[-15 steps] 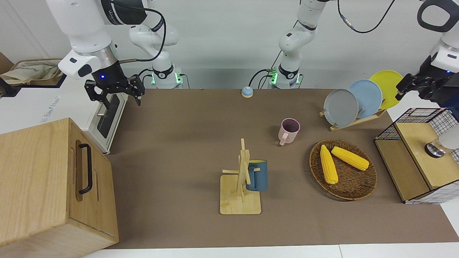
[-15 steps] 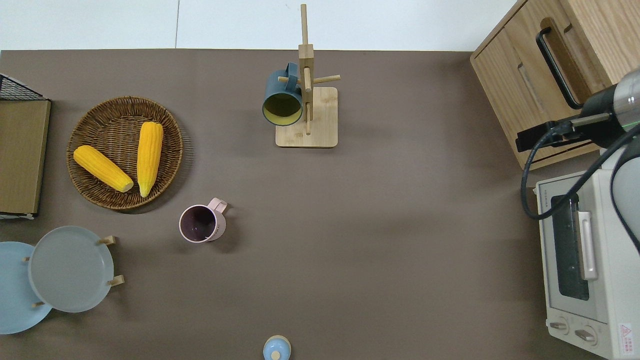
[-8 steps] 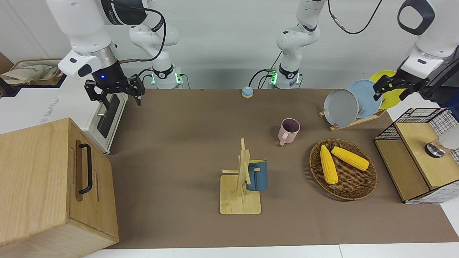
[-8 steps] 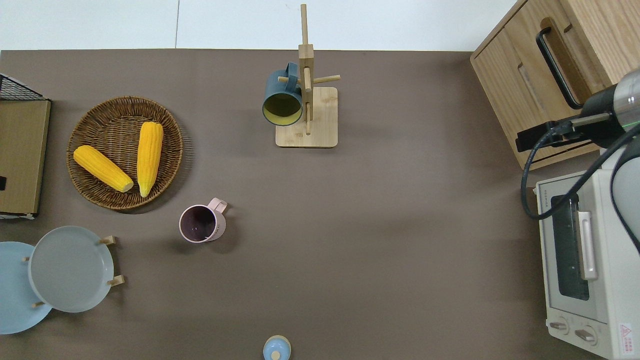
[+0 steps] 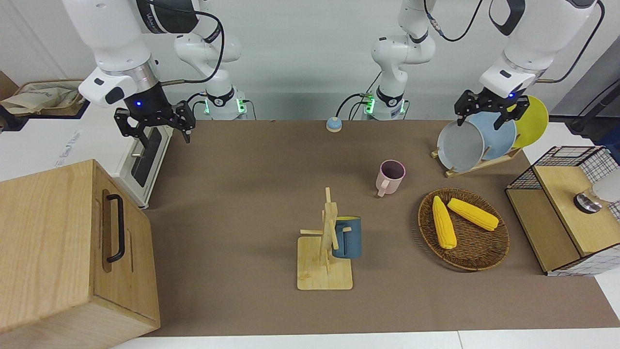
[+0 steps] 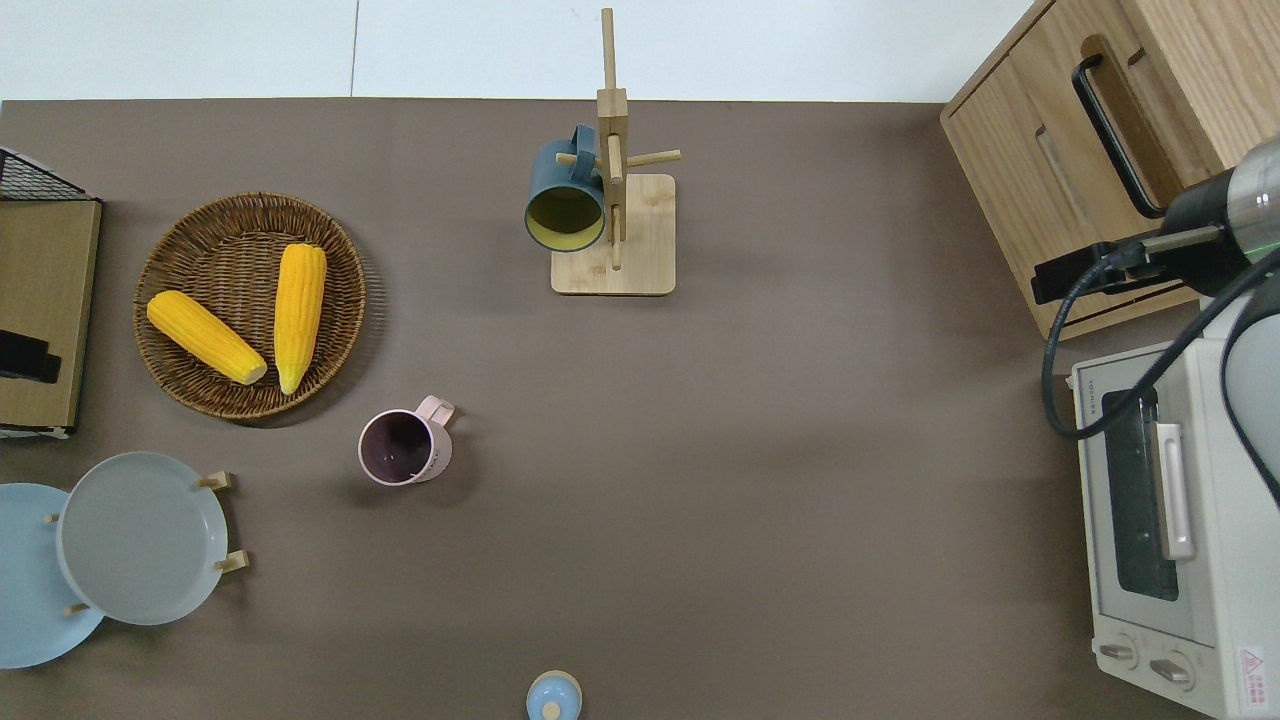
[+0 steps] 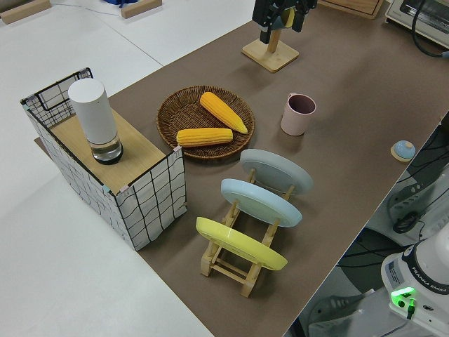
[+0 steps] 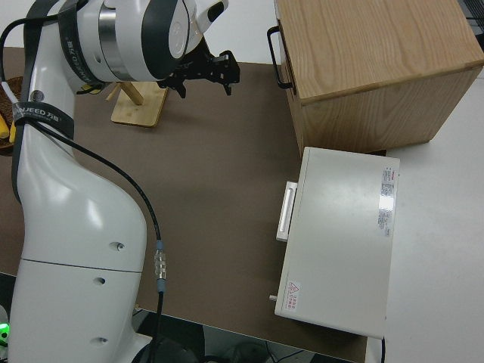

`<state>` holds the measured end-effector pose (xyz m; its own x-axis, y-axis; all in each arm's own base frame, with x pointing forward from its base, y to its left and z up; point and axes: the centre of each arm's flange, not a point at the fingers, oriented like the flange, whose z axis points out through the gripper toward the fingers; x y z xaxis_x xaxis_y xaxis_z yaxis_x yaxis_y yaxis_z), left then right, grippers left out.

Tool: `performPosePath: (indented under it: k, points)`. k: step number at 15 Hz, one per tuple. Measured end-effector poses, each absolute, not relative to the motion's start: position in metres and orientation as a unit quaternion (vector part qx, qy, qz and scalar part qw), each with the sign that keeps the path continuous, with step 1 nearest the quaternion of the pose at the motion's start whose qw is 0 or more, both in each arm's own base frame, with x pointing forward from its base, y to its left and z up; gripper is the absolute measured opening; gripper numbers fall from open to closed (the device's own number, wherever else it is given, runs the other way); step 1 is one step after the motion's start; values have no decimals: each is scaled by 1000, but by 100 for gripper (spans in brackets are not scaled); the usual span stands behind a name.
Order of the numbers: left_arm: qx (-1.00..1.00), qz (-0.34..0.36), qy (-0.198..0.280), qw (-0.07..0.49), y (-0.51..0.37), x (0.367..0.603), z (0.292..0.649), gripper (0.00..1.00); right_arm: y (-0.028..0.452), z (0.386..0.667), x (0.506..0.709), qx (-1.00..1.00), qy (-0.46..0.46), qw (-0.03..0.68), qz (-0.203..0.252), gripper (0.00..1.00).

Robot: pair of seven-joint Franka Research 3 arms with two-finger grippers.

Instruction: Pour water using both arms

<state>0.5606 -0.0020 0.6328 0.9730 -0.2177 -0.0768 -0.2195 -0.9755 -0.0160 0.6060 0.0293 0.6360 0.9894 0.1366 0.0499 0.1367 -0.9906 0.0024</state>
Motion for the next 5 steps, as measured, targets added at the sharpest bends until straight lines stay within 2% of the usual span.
performPosePath:
  k: [5]
  points:
    - [-993, 32, 112, -28, -26, 557, 637, 100, 29, 636, 606, -997, -69, 1, -25, 99]
